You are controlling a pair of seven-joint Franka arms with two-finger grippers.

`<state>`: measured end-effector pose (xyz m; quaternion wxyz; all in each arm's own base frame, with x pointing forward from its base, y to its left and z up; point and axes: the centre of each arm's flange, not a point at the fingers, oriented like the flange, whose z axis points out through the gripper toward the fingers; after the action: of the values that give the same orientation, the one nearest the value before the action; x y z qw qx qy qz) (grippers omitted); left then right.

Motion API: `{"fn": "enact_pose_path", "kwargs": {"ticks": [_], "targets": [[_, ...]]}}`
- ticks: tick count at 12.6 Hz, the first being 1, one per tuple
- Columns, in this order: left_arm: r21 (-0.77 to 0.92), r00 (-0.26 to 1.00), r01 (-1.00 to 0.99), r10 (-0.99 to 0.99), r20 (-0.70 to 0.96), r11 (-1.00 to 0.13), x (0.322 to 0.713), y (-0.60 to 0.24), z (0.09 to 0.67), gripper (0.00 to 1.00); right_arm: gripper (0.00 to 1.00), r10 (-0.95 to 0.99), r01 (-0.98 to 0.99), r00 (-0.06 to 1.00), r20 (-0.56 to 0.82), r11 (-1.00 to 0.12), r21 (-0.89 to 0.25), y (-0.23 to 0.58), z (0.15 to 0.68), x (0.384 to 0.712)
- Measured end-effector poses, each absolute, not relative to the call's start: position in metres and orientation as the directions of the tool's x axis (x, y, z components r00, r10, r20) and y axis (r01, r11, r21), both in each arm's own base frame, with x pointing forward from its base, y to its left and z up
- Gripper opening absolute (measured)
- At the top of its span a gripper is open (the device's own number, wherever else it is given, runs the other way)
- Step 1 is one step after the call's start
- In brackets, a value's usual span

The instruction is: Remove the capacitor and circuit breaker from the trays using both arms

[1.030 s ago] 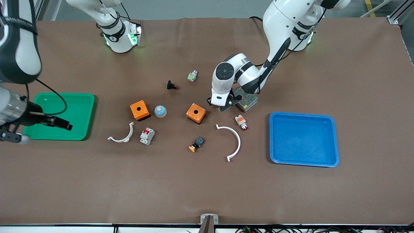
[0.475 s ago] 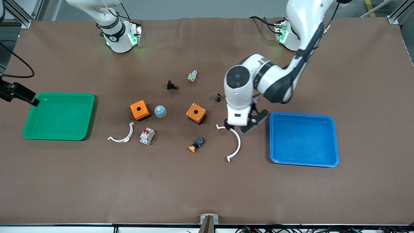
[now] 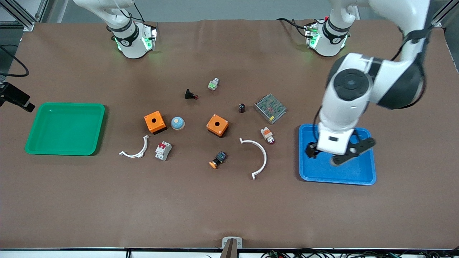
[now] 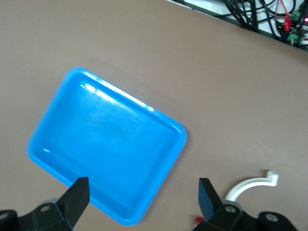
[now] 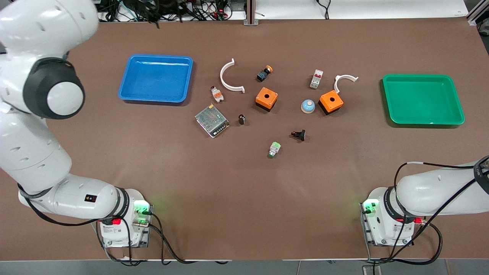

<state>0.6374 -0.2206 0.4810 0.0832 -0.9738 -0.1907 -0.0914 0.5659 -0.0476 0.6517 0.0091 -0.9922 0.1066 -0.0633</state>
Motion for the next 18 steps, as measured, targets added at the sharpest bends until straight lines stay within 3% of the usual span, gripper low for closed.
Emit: {"fn": "enact_pose_path", "kwargs": {"ticks": [10, 18], "targets": [[-0.082, 0.990, 0.137, 0.134, 0.037, -0.987, 0.582, -0.079, 0.616, 1.00, 1.00, -0.210, -0.208, 0.970, 0.124, -0.978, -0.033, -0.046, 0.656, 0.561], [-0.026, 0.997, 0.051, 0.053, -0.056, -0.998, 0.511, -0.047, 0.644, 1.00, 1.00, -0.211, -0.208, 0.970, 0.122, -0.978, -0.032, -0.046, 0.655, 0.561]]}}
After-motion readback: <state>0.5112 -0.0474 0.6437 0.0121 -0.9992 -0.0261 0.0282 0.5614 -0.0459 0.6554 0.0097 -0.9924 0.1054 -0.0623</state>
